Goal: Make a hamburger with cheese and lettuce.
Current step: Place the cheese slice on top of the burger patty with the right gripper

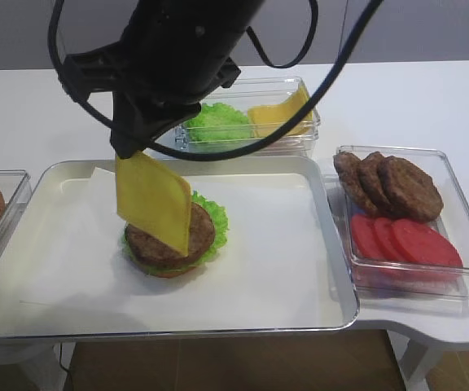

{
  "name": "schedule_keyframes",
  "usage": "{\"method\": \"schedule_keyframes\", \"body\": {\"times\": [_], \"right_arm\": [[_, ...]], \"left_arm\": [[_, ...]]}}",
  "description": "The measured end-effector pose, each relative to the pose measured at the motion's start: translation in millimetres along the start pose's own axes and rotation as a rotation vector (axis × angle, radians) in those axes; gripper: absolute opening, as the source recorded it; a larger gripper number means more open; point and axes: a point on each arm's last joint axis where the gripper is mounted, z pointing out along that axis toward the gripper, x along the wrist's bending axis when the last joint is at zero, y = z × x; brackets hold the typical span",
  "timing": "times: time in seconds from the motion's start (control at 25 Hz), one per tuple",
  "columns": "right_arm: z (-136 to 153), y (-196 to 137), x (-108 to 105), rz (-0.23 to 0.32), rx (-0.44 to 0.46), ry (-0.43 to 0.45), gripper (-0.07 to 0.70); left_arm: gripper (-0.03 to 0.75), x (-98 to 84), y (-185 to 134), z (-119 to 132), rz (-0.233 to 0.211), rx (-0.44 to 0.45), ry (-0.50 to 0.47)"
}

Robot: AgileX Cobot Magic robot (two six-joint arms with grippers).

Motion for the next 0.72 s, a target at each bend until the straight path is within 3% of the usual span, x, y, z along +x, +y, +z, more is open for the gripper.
{"method": "schedule_keyframes", "body": {"times": [0.72], "right_arm": [[44, 4, -11, 0.011, 0.030, 0.075, 0.010]], "left_arm": [[0.344, 0.0, 0, 0, 0.000, 0.000, 0.000]]}}
